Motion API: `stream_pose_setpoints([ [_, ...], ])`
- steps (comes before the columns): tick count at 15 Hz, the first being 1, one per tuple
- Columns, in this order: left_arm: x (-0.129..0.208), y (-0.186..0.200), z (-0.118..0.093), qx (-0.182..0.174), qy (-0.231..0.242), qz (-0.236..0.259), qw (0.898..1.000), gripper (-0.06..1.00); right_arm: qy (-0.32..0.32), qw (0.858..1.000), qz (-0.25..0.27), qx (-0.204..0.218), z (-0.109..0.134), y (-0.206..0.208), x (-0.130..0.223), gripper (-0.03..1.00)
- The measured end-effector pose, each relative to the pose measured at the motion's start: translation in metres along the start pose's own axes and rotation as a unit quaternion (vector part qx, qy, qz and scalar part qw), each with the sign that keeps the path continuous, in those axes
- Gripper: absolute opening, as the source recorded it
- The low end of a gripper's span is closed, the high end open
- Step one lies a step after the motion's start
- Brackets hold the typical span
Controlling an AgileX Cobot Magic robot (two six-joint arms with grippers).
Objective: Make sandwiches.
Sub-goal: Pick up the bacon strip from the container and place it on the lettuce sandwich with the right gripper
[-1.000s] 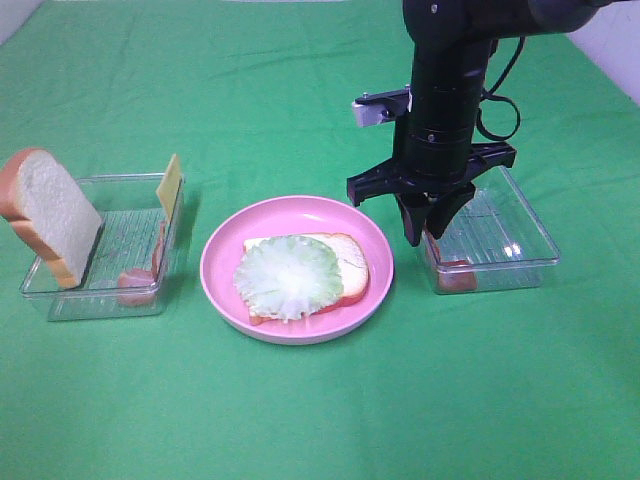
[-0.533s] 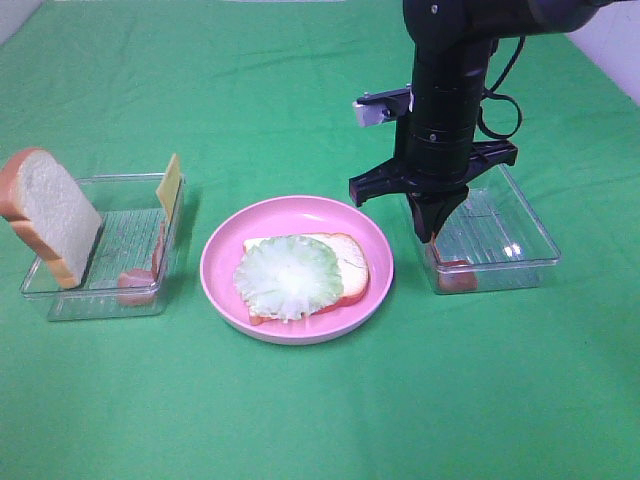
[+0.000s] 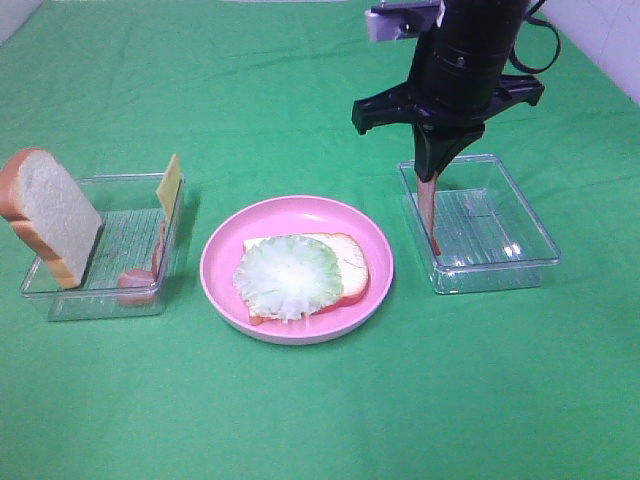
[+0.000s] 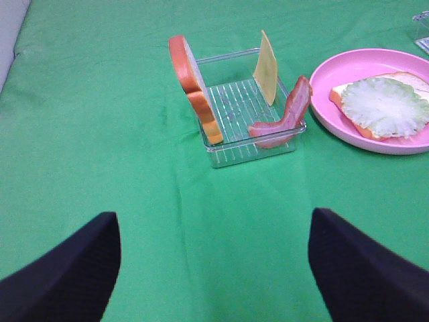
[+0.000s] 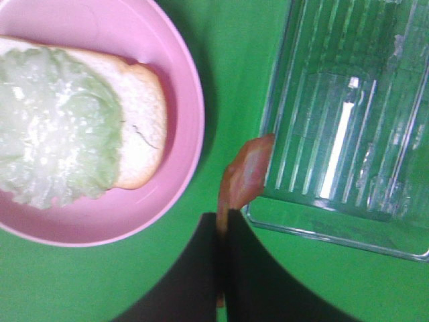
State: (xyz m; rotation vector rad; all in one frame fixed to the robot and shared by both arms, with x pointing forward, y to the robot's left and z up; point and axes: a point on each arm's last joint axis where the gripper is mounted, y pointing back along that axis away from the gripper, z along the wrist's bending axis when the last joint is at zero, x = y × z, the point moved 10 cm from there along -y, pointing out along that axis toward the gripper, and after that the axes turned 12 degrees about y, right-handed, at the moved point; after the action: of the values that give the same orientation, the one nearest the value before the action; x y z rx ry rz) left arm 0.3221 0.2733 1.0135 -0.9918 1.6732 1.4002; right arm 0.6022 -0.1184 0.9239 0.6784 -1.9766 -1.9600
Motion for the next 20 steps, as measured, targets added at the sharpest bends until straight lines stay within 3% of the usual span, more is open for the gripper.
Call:
stream_pose_setpoints([
  [2,0.000,0.000,0.000,0.000,0.000,0.000,1.000,0.74,0.012,0.998,-0.043,-0.054,0.021,0.023,-0.007,0.00],
  [3,0.000,0.000,0.000,0.000,0.000,0.000,1.000,0.74,0.012,0.998,-0.043,-0.054,0.021,0.023,-0.007,0.00],
  [5,0.000,0.000,0.000,0.000,0.000,0.000,1.000,0.74,0.029,0.989,-0.071,-0.125,0.048,0.032,-0.015,0.00],
  [6,0.000,0.000,0.000,0.000,0.000,0.000,1.000,0.74,0.041,0.972,-0.101,-0.209,0.079,0.039,-0.027,0.00],
  [7,0.000,0.000,0.000,0.000,0.000,0.000,1.000,0.74,0.047,0.960,-0.113,-0.252,0.094,0.042,-0.032,0.00],
  [8,0.000,0.000,0.000,0.000,0.000,0.000,1.000,0.74,0.047,0.960,-0.113,-0.252,0.094,0.042,-0.032,0.00],
  [9,0.000,0.000,0.000,0.000,0.000,0.000,1.000,0.74,0.052,0.944,-0.120,-0.303,0.111,0.039,-0.039,0.00],
  [12,0.000,0.000,0.000,0.000,0.000,0.000,1.000,0.74,0.040,0.918,-0.122,-0.375,0.134,0.010,-0.054,0.00],
  [14,0.000,0.000,0.000,0.000,0.000,0.000,1.000,0.74,0.018,0.920,-0.109,-0.376,0.134,-0.024,-0.061,0.00],
  [17,0.000,0.000,0.000,0.000,0.000,0.000,1.000,0.74,0.002,0.949,-0.075,-0.308,0.113,-0.050,-0.053,0.00],
  [18,0.000,0.000,0.000,0.000,0.000,0.000,1.000,0.74,0.002,0.949,-0.075,-0.308,0.113,-0.050,-0.053,0.00],
  [19,0.000,0.000,0.000,0.000,0.000,0.000,1.000,0.74,-0.010,0.969,-0.046,-0.243,0.091,-0.065,-0.044,0.00],
  [20,0.000,0.000,0.000,0.000,0.000,0.000,1.000,0.74,-0.010,0.974,-0.040,-0.222,0.084,-0.069,-0.041,0.00],
])
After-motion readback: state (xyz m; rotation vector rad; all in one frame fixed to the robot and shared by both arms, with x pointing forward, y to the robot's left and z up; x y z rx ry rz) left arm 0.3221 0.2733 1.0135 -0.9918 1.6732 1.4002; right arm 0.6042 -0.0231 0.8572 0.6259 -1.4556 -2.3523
